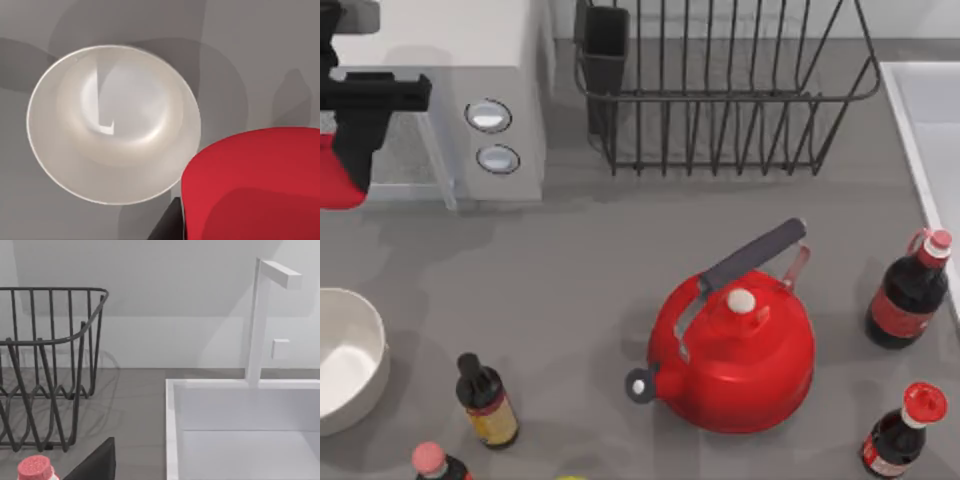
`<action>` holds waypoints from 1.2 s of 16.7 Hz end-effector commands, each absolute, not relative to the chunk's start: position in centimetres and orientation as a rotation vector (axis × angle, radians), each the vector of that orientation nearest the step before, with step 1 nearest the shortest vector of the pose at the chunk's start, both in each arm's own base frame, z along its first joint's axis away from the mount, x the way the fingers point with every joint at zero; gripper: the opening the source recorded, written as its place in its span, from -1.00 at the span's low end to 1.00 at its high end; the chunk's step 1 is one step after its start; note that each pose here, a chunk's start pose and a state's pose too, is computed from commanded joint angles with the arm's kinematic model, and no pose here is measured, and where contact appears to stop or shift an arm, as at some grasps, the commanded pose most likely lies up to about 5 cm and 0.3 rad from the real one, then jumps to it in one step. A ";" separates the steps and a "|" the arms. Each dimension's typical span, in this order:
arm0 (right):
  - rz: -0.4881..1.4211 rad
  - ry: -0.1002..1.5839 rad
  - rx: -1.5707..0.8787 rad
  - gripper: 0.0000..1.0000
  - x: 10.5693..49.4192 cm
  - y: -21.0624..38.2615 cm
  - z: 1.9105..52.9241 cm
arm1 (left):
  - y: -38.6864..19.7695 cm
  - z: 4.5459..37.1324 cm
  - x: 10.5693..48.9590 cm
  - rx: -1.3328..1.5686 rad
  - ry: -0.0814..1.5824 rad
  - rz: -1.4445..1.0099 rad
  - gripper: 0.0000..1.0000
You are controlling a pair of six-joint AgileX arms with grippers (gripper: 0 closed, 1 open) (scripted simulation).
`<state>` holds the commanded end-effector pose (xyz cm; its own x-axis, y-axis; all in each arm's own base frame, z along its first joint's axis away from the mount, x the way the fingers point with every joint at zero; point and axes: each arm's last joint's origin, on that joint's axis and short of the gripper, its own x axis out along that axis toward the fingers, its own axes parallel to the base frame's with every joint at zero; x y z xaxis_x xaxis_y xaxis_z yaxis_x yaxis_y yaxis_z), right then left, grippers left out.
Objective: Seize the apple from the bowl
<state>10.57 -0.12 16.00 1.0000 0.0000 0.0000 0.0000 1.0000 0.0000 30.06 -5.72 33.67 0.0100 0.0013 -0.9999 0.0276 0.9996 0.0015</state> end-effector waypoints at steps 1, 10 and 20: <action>0.000 0.000 0.000 1.00 10.6 -0.1 16.0 | -7.8 32.6 30.4 0.021 1.564 -0.019 -1.00; 0.000 0.000 0.000 1.00 10.6 -0.1 16.0 | -17.6 26.9 30.2 0.016 1.571 -0.016 -1.00; 0.000 0.000 0.000 1.00 10.6 -0.1 16.0 | -17.8 20.0 30.7 0.009 1.558 -0.021 -1.00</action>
<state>10.57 -0.12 16.00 1.0000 0.0000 0.0000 0.0000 1.0000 0.0000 30.72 -17.82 20.02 0.0123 -0.0074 -0.9999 0.0195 0.9998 -0.0072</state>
